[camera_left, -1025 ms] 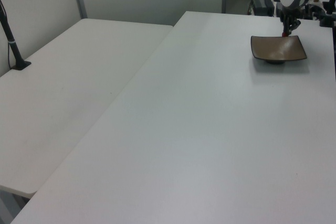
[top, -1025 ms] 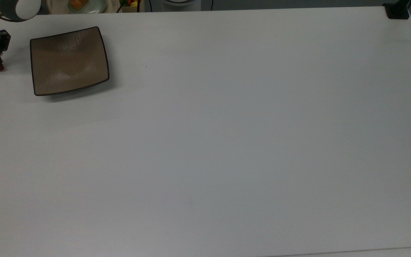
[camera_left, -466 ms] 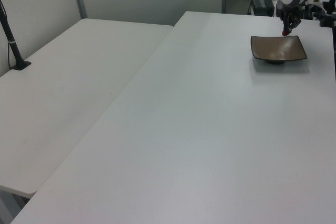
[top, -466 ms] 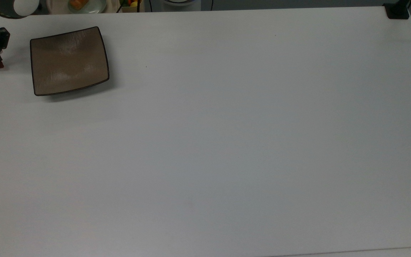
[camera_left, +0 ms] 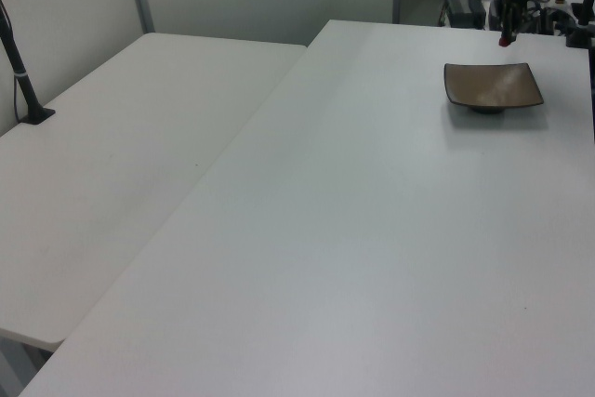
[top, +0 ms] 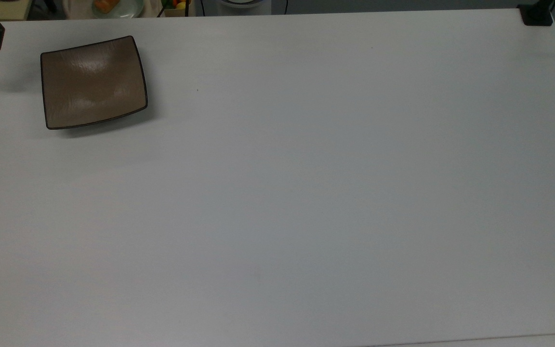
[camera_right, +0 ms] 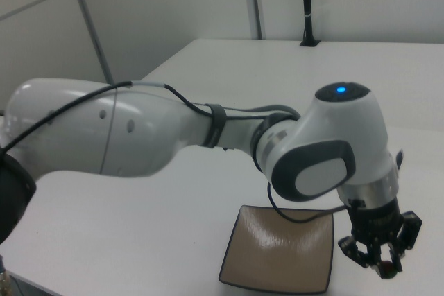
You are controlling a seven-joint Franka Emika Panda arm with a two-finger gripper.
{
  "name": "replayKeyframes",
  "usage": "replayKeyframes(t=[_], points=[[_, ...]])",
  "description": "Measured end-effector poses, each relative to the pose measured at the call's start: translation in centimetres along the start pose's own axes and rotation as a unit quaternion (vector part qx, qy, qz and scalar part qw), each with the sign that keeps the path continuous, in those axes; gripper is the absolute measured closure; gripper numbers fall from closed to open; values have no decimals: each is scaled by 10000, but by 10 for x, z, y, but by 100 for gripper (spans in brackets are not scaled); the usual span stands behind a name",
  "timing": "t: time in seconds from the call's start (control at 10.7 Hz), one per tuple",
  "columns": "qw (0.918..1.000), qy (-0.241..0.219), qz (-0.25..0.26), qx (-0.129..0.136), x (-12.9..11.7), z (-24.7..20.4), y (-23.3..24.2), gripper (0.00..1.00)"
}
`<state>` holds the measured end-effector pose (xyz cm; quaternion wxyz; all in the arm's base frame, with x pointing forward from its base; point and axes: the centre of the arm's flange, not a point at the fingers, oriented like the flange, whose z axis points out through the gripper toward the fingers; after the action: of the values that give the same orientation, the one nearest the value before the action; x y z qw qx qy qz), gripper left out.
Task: Strawberries on a ceramic plate
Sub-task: 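Carry the held strawberry over the brown plate and lower it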
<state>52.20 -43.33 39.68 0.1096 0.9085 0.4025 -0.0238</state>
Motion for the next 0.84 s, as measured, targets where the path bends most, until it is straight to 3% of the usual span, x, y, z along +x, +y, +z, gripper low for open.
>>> replayKeyframes(t=[0.19, 0.37, 0.84], points=[[9999, 114, 31, 27, 1, -25, -2, 73], [9994, 329, 111, 71, 18, -58, -6, 73], [9960, 474, 342, 678, 73, -133, -44, 73]])
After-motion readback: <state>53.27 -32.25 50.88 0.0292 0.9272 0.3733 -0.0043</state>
